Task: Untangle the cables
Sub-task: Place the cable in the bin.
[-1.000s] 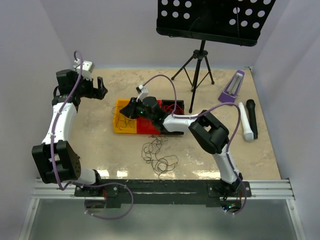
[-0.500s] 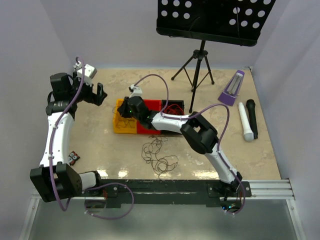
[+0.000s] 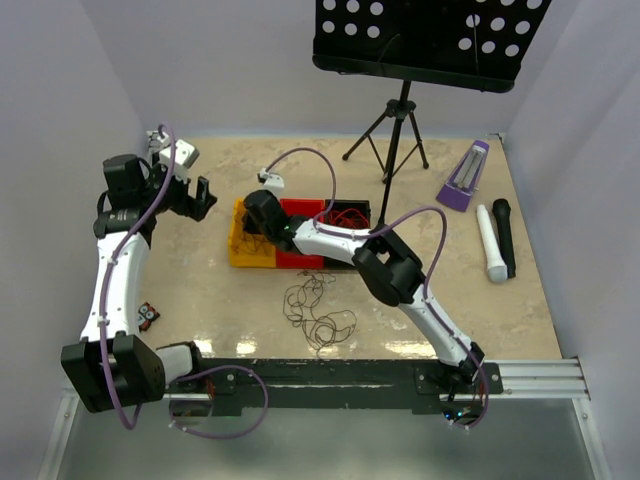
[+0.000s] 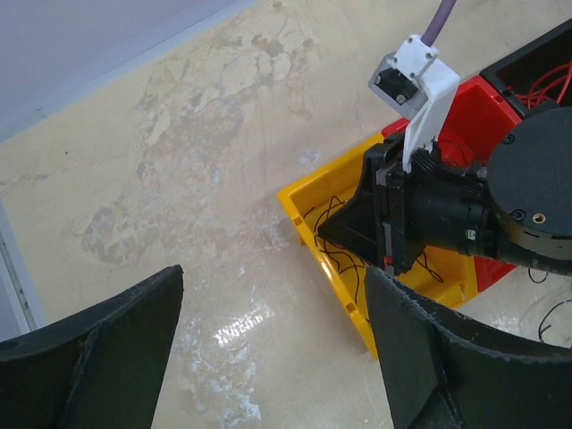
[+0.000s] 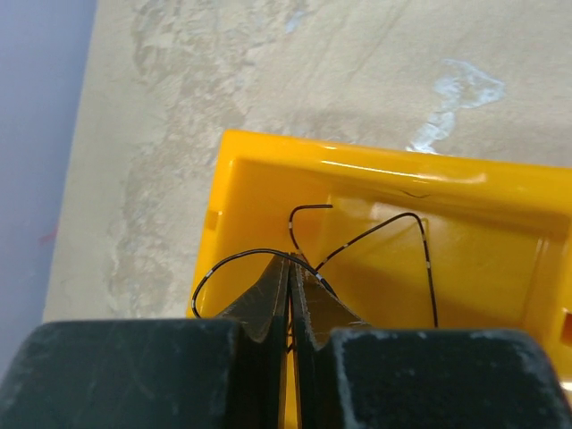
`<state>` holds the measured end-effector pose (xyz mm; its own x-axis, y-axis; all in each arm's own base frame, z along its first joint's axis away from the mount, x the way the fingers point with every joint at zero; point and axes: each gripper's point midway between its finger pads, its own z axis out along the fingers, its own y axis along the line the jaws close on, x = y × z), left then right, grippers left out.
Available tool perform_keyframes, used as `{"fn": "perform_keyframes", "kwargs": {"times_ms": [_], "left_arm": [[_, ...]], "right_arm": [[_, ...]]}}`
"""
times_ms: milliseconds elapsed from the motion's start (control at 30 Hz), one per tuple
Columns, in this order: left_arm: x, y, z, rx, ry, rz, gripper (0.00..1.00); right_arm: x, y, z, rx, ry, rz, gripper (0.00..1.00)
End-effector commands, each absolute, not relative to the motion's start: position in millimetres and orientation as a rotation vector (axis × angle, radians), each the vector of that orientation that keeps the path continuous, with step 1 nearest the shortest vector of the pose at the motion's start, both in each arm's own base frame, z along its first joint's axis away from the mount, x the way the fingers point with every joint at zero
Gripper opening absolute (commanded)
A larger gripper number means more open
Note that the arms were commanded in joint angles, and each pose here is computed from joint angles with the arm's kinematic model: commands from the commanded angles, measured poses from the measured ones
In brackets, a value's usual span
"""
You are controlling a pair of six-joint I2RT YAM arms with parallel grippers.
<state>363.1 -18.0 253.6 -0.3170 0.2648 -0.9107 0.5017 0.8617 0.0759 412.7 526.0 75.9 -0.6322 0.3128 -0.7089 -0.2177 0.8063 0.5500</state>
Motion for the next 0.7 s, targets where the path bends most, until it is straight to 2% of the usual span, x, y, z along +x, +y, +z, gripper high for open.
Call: {"fn": "perform_keyframes", "kwargs": {"times_ms": [0, 233, 367, 500, 667], "left_arm": [[357, -20, 263, 0.605, 1.856, -0.241, 0.87], [360, -15, 263, 0.605, 1.857, -0.206, 0.88], [363, -6, 261, 0.597, 1.865, -0.143, 0.9], [367, -3, 271, 0.583, 1.843, -0.12, 1.0], [367, -13, 299, 0.627, 1.76, -0.147, 1.0]], "right_arm": [[410, 513, 91, 0.14, 2.112, 0.648, 0.08], [399, 512, 139, 0.14, 2.089, 0.708, 0.13], [384, 517, 182, 0.063, 2.005, 0.795, 0.29], [381, 506, 206, 0.06, 1.995, 0.776, 0.31], [382, 485, 215, 0.068, 2.008, 0.743, 0.3]]}}
